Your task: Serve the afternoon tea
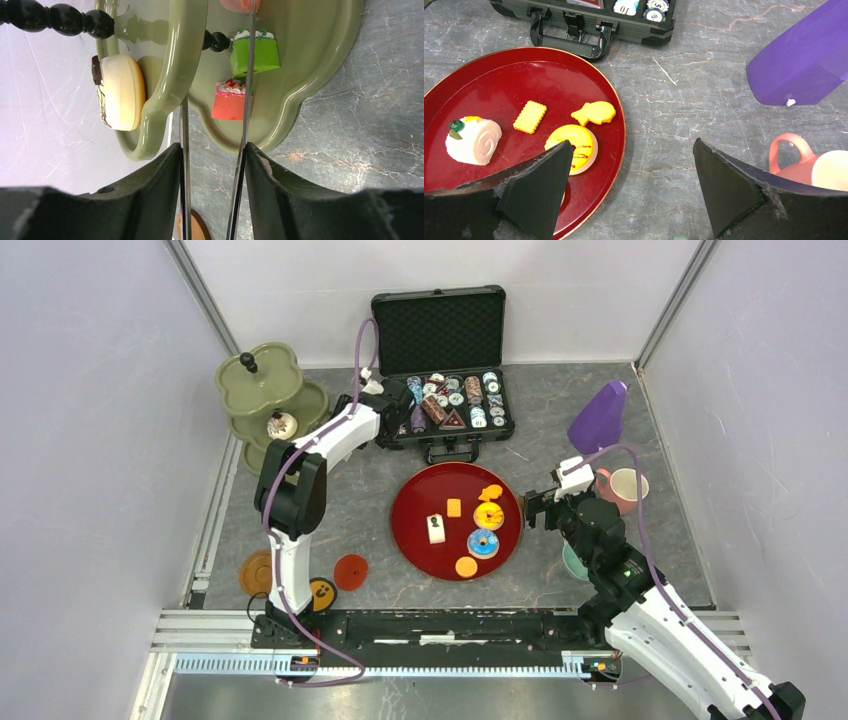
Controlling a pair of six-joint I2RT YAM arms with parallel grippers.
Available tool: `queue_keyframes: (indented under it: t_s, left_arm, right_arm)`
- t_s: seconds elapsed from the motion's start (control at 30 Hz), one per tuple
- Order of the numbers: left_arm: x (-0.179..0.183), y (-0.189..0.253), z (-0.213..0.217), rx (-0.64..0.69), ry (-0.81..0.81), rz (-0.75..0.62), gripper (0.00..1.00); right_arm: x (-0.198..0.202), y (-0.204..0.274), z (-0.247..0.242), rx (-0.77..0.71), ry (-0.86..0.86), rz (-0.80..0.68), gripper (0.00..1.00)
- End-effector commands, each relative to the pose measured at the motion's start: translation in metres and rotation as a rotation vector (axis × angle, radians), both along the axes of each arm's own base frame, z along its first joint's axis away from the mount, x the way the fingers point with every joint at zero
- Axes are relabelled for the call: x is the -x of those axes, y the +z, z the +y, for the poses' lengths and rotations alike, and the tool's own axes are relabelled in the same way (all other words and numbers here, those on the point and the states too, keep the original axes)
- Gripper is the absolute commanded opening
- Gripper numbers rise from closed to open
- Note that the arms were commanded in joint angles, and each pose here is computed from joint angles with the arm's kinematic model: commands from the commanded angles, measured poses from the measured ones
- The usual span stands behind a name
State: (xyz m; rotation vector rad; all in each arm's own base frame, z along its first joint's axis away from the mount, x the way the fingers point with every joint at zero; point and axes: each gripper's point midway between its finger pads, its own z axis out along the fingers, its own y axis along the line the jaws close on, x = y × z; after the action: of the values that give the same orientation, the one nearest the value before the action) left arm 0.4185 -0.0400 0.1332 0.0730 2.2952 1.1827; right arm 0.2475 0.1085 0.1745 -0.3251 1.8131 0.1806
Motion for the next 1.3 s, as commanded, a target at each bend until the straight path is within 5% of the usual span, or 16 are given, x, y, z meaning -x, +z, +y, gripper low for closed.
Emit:
queue_keyframes:
  t_s: [0.0, 0.2, 0.87, 1.27]
  left_arm:
    - [-0.001, 0.033, 0.009, 0.001, 0.054, -0.142, 0.55]
    - [0.003, 0.034, 0.007, 0.016, 0.048, -0.142, 0.53]
    - [0.073, 0.003, -0.054, 0.446, -0.123, 0.014, 0.45]
    - [0.063, -0.014, -0.051, 0.405, -0.108, 0.022, 0.42]
  right_arm:
    - [-0.002, 0.009, 0.003, -0.032, 0.001, -0.034, 0.98]
    - [-0.002, 0.008, 0.004, -0.032, 0.004, -0.029, 0.98]
    - [-0.002, 0.003, 0.005, -0.033, 0.008, -0.023, 0.98]
    - [-0.001, 0.005, 0.004, -0.033, 0.007, -0.023, 0.98]
